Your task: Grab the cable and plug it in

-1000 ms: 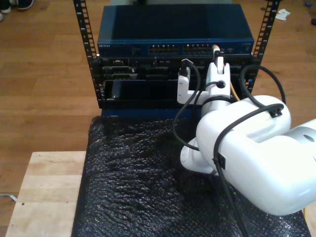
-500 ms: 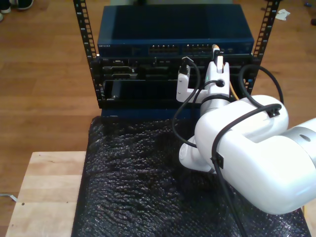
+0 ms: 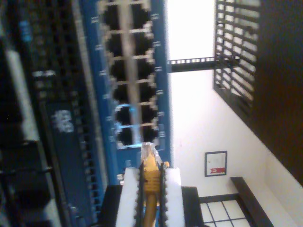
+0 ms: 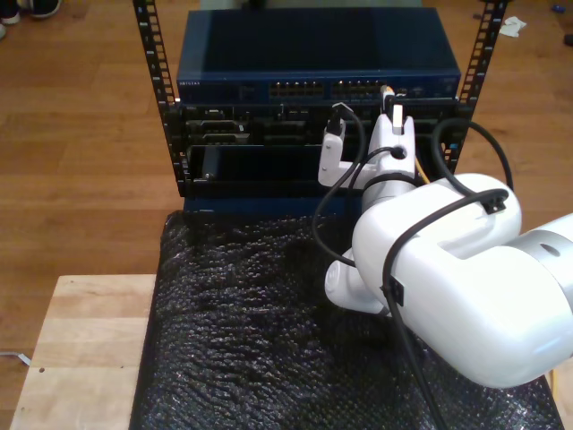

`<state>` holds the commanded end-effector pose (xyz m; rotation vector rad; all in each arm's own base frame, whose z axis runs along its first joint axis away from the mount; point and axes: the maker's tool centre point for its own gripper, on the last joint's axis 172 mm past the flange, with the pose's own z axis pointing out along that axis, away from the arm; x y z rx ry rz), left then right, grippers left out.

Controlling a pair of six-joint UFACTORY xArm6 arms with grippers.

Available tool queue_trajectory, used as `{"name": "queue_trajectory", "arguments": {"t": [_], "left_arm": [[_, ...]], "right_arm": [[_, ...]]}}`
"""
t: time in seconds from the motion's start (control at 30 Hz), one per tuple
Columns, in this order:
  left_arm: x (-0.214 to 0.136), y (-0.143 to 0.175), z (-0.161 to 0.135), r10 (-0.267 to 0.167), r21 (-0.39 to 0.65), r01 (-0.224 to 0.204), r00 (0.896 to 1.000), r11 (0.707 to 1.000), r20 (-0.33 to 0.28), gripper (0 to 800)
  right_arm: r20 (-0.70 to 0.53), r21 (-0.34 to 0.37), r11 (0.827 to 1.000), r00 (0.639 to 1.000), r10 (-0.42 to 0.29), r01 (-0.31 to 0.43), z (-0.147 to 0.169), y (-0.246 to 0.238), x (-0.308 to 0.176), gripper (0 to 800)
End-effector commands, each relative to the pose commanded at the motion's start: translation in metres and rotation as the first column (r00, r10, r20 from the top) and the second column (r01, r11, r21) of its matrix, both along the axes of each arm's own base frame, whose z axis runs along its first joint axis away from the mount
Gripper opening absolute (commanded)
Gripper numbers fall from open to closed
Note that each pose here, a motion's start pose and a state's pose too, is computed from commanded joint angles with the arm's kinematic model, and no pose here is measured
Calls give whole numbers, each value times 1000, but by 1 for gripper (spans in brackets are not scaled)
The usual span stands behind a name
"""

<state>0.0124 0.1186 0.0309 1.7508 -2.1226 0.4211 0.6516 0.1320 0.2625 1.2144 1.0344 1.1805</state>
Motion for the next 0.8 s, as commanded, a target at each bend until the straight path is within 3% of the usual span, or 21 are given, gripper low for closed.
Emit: {"name": "queue_trajectory", "arguments": {"t": [0.8], "left_arm": [[0, 0, 0, 0, 0, 0, 1000, 1000, 0, 799]], "right_arm": [[3, -16, 1000, 1000, 22, -22, 1, 5, 2, 0]]}}
